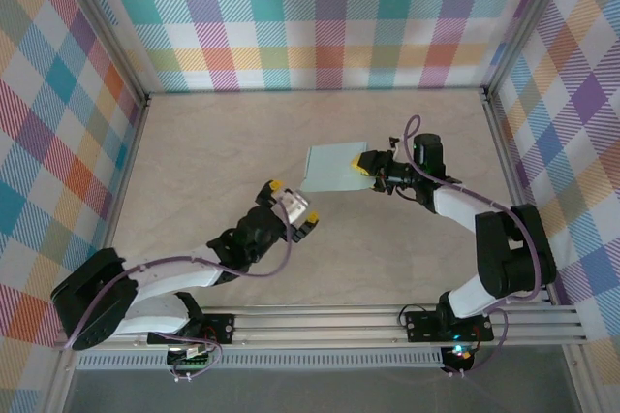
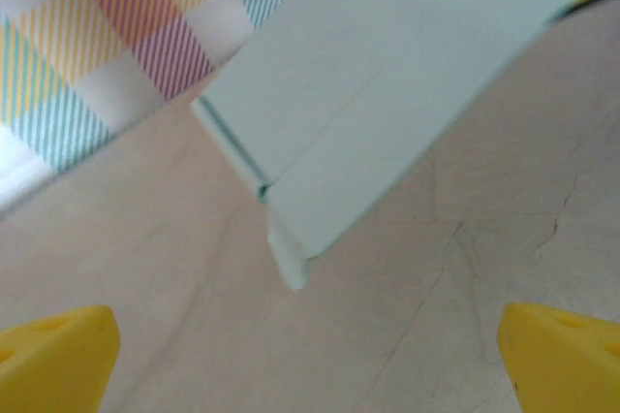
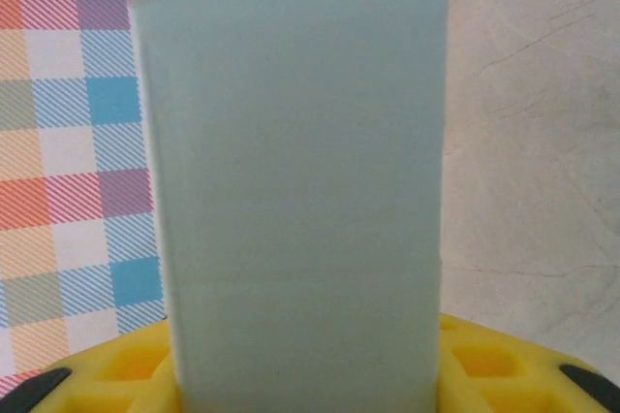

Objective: Fold the paper box

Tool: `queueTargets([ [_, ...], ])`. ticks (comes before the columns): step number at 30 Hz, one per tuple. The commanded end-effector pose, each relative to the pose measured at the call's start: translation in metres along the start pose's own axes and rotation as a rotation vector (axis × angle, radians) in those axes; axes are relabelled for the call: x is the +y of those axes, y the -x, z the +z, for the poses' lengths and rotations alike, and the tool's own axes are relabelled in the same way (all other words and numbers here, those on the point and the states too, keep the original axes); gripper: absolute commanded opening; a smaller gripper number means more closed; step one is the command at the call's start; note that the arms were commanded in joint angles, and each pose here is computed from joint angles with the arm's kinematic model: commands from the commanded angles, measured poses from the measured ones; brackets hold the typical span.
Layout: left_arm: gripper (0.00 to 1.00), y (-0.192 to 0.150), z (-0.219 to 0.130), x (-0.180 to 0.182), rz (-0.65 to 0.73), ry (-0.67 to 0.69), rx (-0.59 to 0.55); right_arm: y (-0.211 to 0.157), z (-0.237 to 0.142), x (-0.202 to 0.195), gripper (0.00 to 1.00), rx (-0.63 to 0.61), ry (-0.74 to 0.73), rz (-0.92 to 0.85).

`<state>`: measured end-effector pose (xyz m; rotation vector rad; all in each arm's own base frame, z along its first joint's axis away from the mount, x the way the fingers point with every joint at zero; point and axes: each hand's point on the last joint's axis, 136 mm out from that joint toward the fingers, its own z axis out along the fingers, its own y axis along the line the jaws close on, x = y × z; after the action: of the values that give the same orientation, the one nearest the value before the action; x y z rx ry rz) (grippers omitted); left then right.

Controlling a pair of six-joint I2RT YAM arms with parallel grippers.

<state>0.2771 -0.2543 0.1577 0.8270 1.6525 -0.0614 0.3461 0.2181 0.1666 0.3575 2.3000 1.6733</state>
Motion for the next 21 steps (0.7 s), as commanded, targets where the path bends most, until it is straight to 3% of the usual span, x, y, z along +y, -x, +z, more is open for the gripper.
queueTargets([
  [1, 1.0, 0.023, 0.001, 0.017, 0.213, 0.187, -0.081, -0.005, -0.007, 0.023, 0.44, 0.035, 0.046, -0.015],
  [8, 1.0, 0.041, 0.018, 0.016, 0.448, 0.391, -0.128, -0.015, -0.012, 0.028, 0.44, 0.053, 0.077, 0.004],
  [15, 0.99, 0.047, 0.036, 0.011, 0.485, 0.433, -0.132, -0.024, -0.015, 0.021, 0.44, 0.064, 0.079, 0.024],
  [21, 0.88, 0.042, 0.046, 0.007, 0.522, 0.431, -0.108, -0.028, -0.017, 0.022, 0.44, 0.075, 0.089, 0.027],
])
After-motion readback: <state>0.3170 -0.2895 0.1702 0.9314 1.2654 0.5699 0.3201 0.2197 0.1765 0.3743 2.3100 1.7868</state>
